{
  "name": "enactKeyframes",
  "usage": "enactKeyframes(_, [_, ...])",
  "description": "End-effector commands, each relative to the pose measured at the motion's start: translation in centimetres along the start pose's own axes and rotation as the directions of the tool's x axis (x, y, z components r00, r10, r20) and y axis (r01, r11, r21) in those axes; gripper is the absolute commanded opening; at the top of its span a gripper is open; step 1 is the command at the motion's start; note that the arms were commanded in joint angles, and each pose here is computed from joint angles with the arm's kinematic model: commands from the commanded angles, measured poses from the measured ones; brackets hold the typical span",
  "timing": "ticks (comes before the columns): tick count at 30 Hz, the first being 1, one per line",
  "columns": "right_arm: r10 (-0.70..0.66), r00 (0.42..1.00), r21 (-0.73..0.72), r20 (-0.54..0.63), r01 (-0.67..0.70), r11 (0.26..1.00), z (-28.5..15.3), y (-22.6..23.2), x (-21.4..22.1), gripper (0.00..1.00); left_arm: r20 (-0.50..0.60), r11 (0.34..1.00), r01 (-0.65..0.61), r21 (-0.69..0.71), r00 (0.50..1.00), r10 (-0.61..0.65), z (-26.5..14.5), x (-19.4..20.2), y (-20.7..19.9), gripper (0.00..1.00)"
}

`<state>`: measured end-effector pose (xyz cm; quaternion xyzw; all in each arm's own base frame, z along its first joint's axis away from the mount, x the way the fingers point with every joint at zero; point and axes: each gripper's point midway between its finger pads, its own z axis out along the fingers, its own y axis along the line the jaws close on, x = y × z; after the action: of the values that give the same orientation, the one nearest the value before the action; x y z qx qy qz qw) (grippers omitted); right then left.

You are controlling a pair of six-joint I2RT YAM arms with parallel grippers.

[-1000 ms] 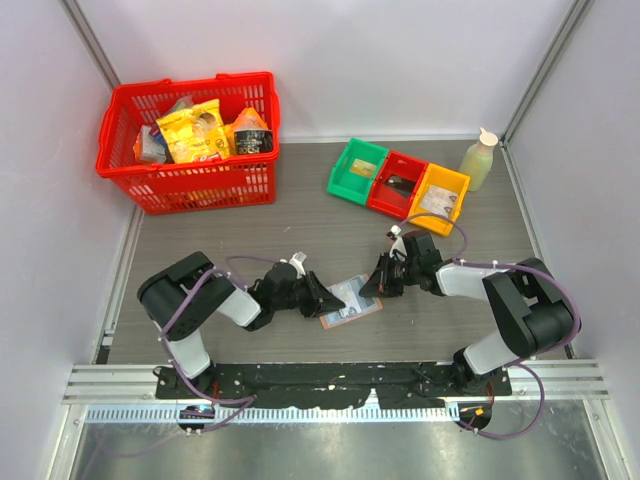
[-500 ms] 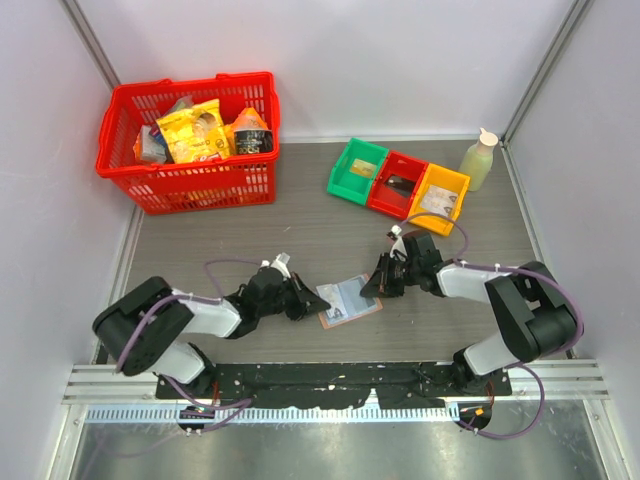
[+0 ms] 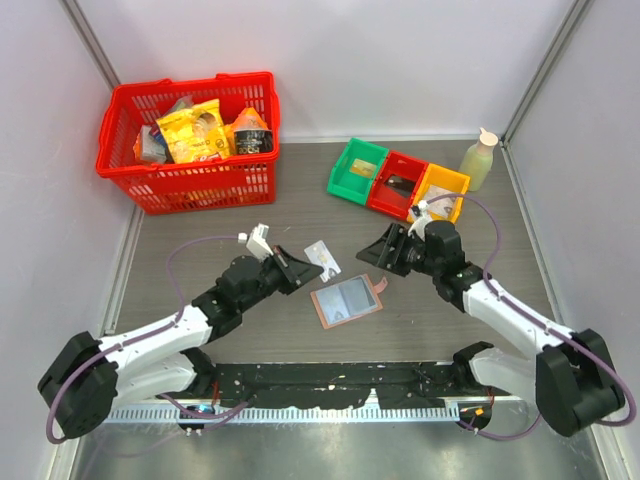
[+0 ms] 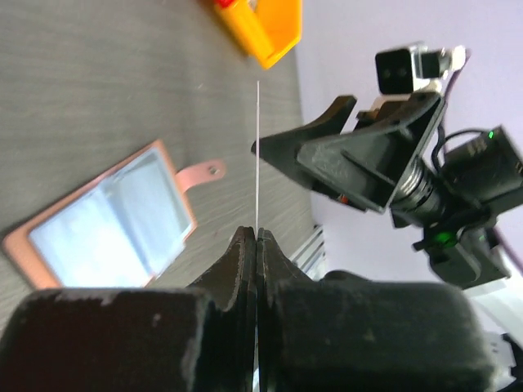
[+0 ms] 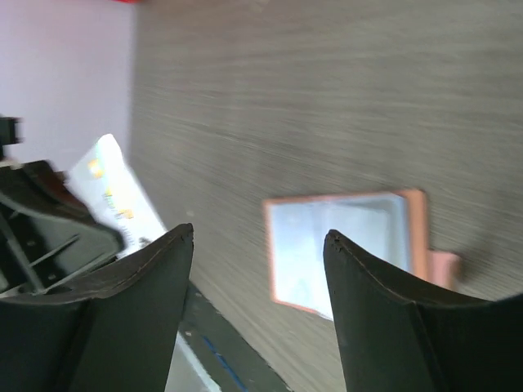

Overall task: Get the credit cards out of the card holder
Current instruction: Remove the credit card from the card holder.

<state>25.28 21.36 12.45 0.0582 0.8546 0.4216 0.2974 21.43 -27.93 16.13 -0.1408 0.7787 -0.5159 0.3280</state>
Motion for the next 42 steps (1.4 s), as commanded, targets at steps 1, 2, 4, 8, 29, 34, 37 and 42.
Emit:
enactKeyframes(1, [0.035, 0.991, -0.266, 0.129, 0.0, 0.964, -1.3, 7.4, -2.2, 0.7, 0.137, 0.992, -0.058, 0.111, 0.99, 0.043, 0.2, -3.7, -5.0, 0.0])
enactKeyframes(2, [0.052, 0.987, -0.304, 0.155, -0.002, 0.953, -1.6, 8.5, -2.6, 0.7, 0.144, 0.99, -0.059, 0.131, 0.989, 0.04, 0.3, -4.0, -5.7, 0.0])
enactKeyframes(4, [0.051, 0.985, -0.362, 0.167, 0.013, 0.932, -1.7, 10.6, -2.3, 0.7, 0.153, 0.984, -0.06, 0.169, 0.988, 0.034, 0.3, -4.5, -7.3, 0.0])
enactKeyframes(8, [0.047, 0.983, -0.449, 0.18, 0.04, 0.893, -1.7, 13.9, -1.5, 0.7, 0.156, 0.97, -0.054, 0.238, 0.988, 0.016, 0.2, -4.9, -9.7, 0.0])
enactKeyframes(29, [0.048, 0.958, -0.525, 0.282, 0.112, 0.844, -2.8, 16.3, -2.8, 0.01, 0.201, 0.961, 0.015, 0.278, 0.977, -0.074, -0.2, -5.6, -9.9, 0.23])
enactKeyframes(34, [-0.036, 0.957, -0.383, 0.289, 0.15, 0.912, -2.8, 13.3, -3.8, 0.01, 0.166, 0.99, 0.005, 0.141, 0.986, -0.028, -0.4, -5.9, -6.3, 0.47])
enactKeyframes(37, [-0.058, 0.95, -0.261, 0.307, 0.143, 0.955, -3.7, 10.5, -6.5, 0.0, 0.098, 0.998, -0.008, 0.059, 0.995, 0.002, -1.1, -6.3, -4.0, 0.59])
enactKeyframes(42, [-0.111, 0.969, 0.082, 0.222, 0.095, 0.992, -5.2, 2.9, -9.1, 0.01, 0.015, 0.99, -0.088, -0.109, 0.996, 0.09, -3.5, -8.5, -0.6, 0.8])
